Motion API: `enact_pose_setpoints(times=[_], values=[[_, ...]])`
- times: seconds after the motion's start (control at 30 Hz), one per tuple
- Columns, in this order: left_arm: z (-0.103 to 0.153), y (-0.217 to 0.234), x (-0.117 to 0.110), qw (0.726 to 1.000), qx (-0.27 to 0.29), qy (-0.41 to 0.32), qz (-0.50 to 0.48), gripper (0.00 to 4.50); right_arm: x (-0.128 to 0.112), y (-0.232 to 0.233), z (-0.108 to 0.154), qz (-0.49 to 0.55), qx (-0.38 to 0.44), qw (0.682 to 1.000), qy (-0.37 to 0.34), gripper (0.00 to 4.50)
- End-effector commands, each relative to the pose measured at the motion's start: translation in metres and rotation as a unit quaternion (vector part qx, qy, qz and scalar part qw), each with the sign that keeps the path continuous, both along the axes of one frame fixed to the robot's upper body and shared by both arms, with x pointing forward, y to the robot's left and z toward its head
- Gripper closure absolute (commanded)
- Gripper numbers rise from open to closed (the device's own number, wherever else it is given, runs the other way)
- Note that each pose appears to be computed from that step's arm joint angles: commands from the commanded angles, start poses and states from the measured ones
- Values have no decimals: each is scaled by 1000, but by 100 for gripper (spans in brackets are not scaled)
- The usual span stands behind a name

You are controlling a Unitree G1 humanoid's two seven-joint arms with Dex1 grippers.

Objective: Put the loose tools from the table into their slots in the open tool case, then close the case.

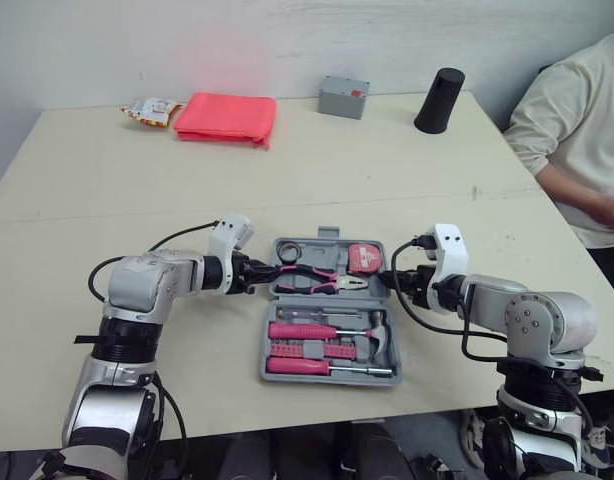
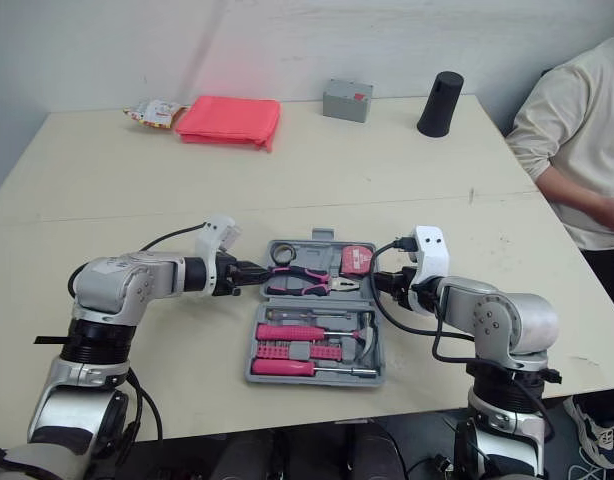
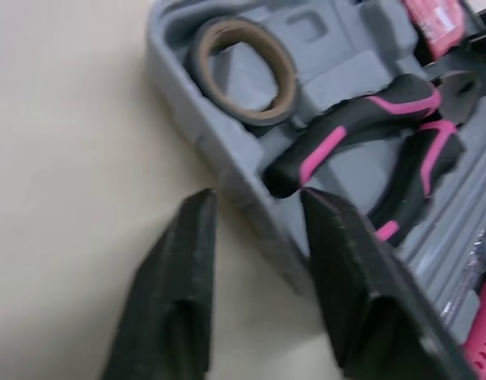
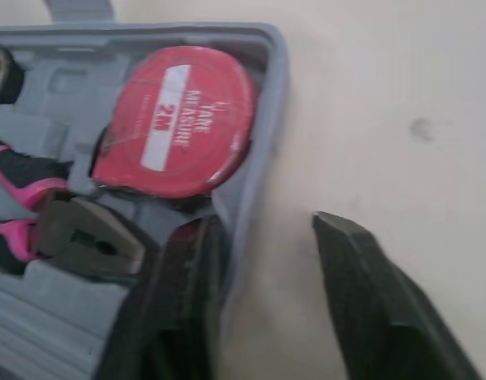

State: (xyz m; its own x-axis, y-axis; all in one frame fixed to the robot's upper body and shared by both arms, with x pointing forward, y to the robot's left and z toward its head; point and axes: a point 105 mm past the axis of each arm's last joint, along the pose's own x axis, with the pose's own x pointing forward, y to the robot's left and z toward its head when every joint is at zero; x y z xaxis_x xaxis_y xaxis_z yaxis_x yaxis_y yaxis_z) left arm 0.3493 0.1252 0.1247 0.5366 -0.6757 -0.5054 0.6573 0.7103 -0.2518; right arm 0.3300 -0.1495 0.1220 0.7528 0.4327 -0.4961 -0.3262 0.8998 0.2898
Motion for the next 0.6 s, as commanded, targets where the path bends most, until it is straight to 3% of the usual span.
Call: enact_pose_setpoints(times=[0.03,0.07,0.2,0.3,0.6], values=[[-3,-7,-5,1000,4,0,-14,445,6,-3,8,-9,-8,1000,-23,425],[-4,-8,-5,1000,4,0,-13,450,5,-2,8,-4,-9,1000,-24,448],[-6,-9,-7,1000,3,-3,-18,450,0,5,13,19,-10,999,-33,448],[7,-15,-5,999,-16,-36,-29,450,2,9,27,29,-15,997,-68,448],[69,-21,26,972,-33,-232,-23,450,21,8,74,2,-64,970,-236,448]])
